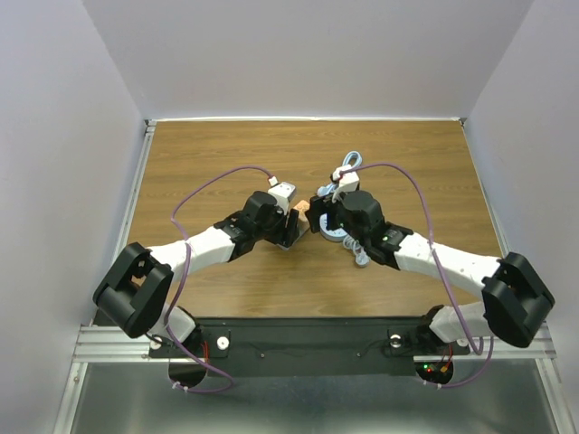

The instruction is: Insert the plug

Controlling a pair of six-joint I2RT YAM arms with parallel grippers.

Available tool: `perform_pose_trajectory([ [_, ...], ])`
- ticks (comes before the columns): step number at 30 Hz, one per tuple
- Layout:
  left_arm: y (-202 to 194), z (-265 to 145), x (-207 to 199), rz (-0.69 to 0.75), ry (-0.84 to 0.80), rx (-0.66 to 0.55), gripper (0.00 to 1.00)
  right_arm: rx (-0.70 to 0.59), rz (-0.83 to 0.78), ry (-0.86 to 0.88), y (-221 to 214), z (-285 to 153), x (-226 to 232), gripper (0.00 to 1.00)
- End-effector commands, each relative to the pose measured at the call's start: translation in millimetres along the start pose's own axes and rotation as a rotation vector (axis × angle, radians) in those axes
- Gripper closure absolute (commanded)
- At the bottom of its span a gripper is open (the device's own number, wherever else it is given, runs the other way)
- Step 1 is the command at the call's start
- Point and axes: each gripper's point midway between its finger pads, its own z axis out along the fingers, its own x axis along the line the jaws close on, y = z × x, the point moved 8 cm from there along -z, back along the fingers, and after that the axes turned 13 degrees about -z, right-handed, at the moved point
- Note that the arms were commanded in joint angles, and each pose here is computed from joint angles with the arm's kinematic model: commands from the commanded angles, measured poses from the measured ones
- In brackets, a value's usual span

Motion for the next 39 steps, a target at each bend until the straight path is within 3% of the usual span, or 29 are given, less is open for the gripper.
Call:
perform_pose_trajectory([
  [1,5.6,-9.3,-4.8,-0.037,0.013,0.008,1.00,-0.017,-0.036,-0.093,8.7,-13.5,-11.9,0.04],
  [2,7.0,-9.7,-7.3,-0.041,-0.003,0.011,0.86,-0.008,-0.052,-0.136,8.4,-15.3,-17.4,0.02],
  [4,9.6,-11.8,-10.0,-0.044,-0.019,0.003,0.70,-0.009,-0.059,-0.187,11.6,-19.0,-25.8,0.00],
  [7,16.1,-18.5,-15.5,-0.044,-0.051,-0.026,0.28,-0.019,-0.040,-0.225,15.9,-21.1,-39.4,0.00],
  [8,19.2,-21.1,-17.1,-0.043,-0.058,-0.038,0.20,-0.020,-0.031,-0.233,16.3,-21.4,-43.9,0.00],
  [9,24.0,-26.2,-19.6,-0.039,-0.070,-0.061,0.06,-0.019,-0.005,-0.243,15.8,-20.2,-53.0,0.00],
  [10,26.7,-29.1,-21.0,-0.037,-0.076,-0.074,0.01,-0.022,0.009,-0.245,16.9,-20.0,-58.5,0.00],
  [18,68.4,-58.1,-30.9,-0.013,-0.055,-0.250,0.01,-0.028,0.109,-0.367,21.3,-17.6,-116.6,0.00],
  [22,102.2,-74.3,-25.7,-0.041,0.076,-0.391,0.01,-0.056,0.179,-0.481,25.4,-26.5,-150.8,0.00],
  [27,151.6,-99.2,7.0,-0.221,0.338,-0.581,0.01,-0.121,0.233,-0.614,32.8,-49.7,-180.8,0.00],
  [30,172.5,-115.3,27.6,-0.313,0.385,-0.662,0.01,-0.169,0.261,-0.705,35.4,-68.8,-195.9,0.00],
  [39,195.5,-166.1,61.3,-0.403,0.514,-0.872,0.01,-0.240,0.262,-0.809,43.1,-98.8,-202.5,0.00],
])
